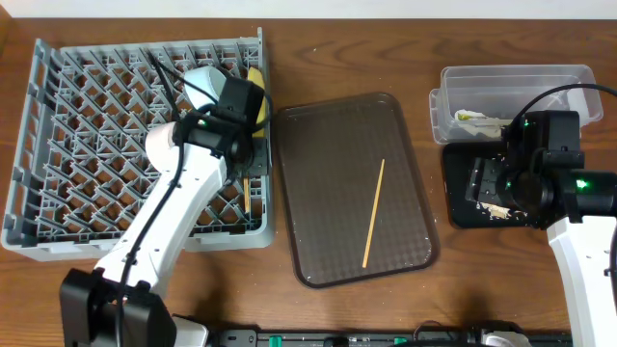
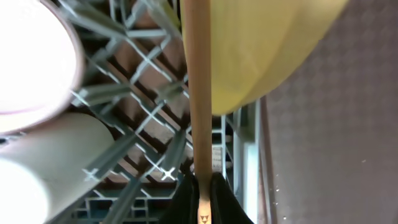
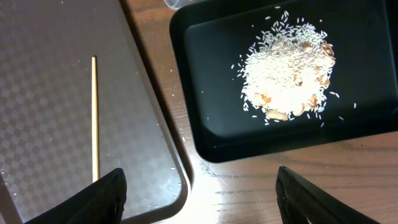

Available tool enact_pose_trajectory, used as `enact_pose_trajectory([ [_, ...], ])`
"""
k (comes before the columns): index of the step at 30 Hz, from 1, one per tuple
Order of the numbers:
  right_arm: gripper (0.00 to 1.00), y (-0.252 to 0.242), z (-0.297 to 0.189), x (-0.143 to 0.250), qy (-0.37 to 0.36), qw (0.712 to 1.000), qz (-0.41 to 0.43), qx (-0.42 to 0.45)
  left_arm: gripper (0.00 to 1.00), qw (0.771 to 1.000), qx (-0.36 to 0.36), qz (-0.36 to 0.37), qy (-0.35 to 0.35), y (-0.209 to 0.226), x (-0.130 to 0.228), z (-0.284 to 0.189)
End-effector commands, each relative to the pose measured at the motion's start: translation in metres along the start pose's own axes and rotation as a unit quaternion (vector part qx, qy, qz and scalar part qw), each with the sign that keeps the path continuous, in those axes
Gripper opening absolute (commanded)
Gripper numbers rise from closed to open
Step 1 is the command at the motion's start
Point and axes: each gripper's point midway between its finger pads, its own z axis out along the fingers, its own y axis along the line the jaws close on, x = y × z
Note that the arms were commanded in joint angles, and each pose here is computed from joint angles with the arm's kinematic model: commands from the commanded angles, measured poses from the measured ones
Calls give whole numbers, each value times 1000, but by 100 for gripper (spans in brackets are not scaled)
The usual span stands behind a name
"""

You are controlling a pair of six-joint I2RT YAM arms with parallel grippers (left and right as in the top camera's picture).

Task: Sort waste into correct bins and load items into the dishwasher rack
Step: 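Carry the chopstick and insert it upright into the rack with left gripper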

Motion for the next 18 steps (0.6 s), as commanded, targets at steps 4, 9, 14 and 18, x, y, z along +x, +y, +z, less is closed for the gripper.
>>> enact_pose_trajectory([
  [4,75,-2,-3,-3,-5,1000,3,3,29,1000,-2,0,19,2,11,12],
  [9,75,-2,-3,-3,-5,1000,2,3,42,1000,0,0,16,2,9,9],
  [14,75,-2,-3,-3,-5,1000,2,3,43,999,43,-2,-11,-11,1,-15],
  [18,75,-2,-3,-4,-6,1000,3,3,43,993,105,10,-53,-34,-5,-44],
])
